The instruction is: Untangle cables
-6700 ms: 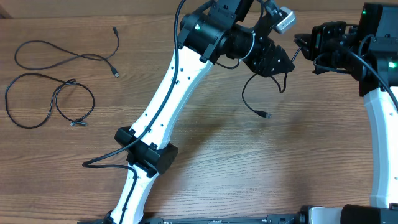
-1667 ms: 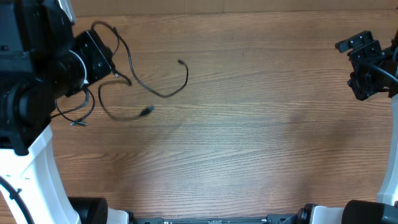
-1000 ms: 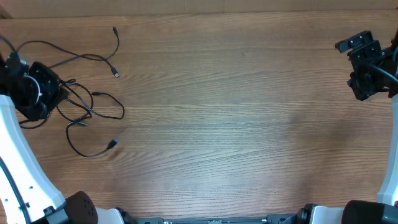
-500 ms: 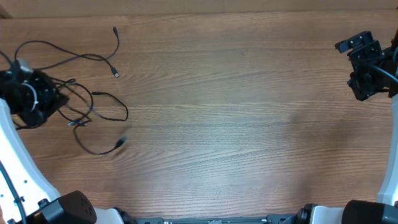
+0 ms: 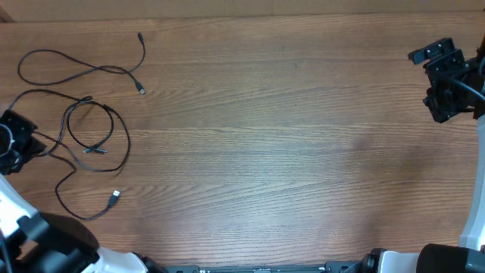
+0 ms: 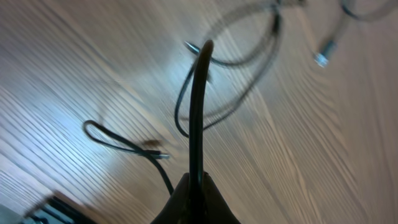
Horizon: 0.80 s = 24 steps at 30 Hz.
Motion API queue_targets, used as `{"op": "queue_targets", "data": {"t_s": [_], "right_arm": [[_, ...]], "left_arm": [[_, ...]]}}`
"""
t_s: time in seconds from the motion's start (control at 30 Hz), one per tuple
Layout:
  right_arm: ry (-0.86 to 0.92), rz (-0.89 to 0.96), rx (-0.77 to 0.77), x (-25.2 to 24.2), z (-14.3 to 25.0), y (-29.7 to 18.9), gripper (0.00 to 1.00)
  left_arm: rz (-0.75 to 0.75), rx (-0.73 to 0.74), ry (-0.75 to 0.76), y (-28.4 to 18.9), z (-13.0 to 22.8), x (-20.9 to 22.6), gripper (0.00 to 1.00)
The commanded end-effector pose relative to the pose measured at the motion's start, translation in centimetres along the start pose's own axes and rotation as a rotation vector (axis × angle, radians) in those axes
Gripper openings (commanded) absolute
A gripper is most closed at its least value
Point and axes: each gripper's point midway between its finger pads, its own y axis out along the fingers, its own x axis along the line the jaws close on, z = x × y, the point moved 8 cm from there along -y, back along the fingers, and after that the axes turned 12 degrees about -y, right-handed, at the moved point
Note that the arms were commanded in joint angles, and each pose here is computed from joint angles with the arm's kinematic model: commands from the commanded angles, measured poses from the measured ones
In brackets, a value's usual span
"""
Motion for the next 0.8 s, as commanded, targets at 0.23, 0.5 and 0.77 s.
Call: {"op": "queue_targets", "data": {"t_s": [0.23, 0.5, 0.77], "right_arm": [[-0.016, -0.014, -0.038, 0.3, -0.3, -1.0, 1.0], [-0.016, -0.014, -0.037, 0.3, -0.3, -1.0, 1.0], [-0.019, -0.018, -0.04, 0.4, -0.3, -1.0, 1.0]], "left_arm": [[-0.182, -0.066, -0.19, 4.5, -6.3, 4.8, 0.05], [-0.283, -0.13, -0.305, 6.8, -8.4, 6.0, 0.82], [-0.145, -0.032, -0.254, 7.5, -7.9, 4.6, 0.94]]}}
